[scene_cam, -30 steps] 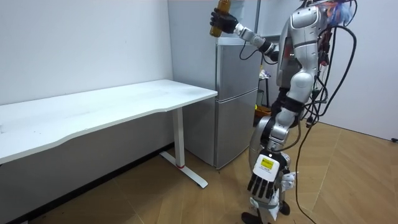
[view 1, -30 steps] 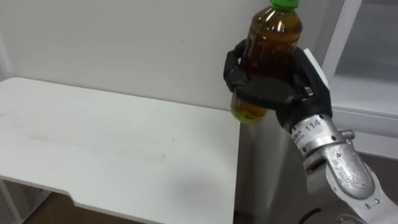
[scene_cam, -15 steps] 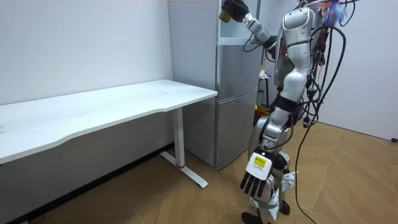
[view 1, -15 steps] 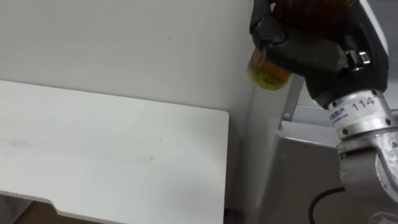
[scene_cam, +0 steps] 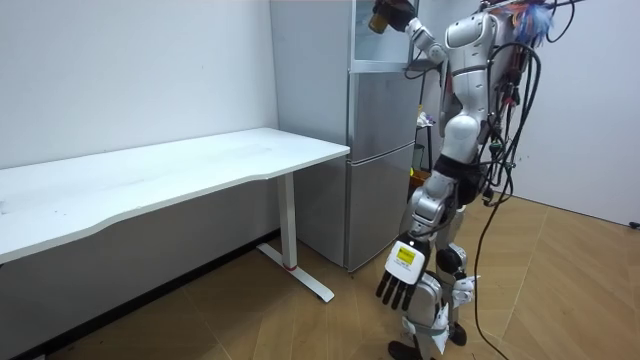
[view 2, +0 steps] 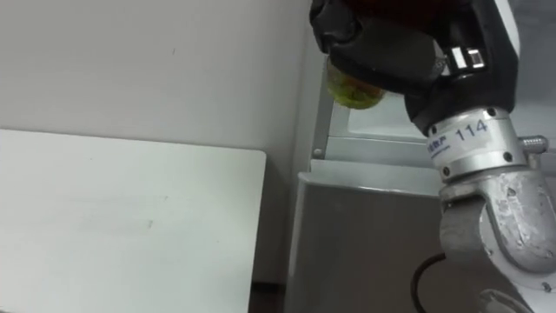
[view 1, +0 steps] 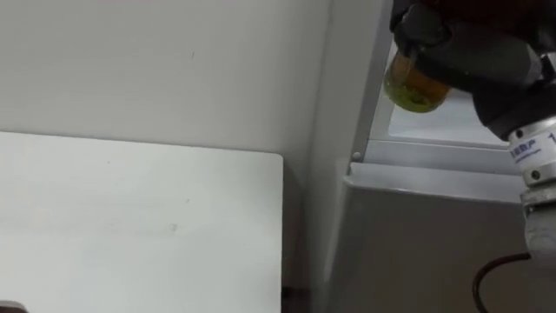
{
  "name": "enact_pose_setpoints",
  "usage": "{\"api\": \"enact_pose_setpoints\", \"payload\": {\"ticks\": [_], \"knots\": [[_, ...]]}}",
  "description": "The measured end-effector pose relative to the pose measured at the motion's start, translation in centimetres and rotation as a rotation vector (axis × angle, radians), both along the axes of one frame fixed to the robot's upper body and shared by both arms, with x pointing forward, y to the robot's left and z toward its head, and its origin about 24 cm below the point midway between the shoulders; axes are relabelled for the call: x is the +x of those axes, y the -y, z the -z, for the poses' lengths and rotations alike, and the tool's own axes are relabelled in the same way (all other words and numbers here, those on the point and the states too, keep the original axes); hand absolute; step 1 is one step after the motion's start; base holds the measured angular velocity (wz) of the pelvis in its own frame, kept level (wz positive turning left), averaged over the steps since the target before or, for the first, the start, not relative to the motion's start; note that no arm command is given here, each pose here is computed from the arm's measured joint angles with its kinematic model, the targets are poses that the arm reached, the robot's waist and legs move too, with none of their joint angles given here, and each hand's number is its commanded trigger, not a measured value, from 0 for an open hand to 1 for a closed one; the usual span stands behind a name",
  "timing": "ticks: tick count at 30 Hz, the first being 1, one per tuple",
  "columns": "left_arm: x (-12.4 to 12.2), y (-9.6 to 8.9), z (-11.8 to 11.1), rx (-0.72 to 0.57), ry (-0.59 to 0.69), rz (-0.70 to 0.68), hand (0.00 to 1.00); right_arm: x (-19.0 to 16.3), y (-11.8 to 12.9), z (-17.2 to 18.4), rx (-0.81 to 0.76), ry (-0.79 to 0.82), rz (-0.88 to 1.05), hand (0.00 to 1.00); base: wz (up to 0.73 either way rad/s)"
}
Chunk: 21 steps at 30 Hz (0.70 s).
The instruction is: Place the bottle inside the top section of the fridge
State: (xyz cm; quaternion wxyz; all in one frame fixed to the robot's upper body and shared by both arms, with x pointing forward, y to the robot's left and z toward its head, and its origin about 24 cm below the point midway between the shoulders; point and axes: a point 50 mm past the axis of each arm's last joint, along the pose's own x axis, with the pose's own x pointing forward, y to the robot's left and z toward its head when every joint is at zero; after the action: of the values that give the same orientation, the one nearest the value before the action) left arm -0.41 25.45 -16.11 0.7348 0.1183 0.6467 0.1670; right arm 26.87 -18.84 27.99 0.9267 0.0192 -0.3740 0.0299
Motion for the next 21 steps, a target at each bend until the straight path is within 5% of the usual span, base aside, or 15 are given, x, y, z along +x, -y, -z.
{"api": "enact_pose_setpoints", "payload": {"ticks": [8, 21], "knots": [[-0.2, -0.5, -0.2, 0.019, 0.015, -0.066, 0.0, -0.9, 3.5, -1.6, 0.089, 0.045, 0.127, 1.0, -0.01], [-0.2, -1.0, -0.3, 0.029, 0.022, -0.086, 0.0, 0.4, 5.3, -0.2, 0.086, -0.051, 0.183, 1.0, 0.0]]}}
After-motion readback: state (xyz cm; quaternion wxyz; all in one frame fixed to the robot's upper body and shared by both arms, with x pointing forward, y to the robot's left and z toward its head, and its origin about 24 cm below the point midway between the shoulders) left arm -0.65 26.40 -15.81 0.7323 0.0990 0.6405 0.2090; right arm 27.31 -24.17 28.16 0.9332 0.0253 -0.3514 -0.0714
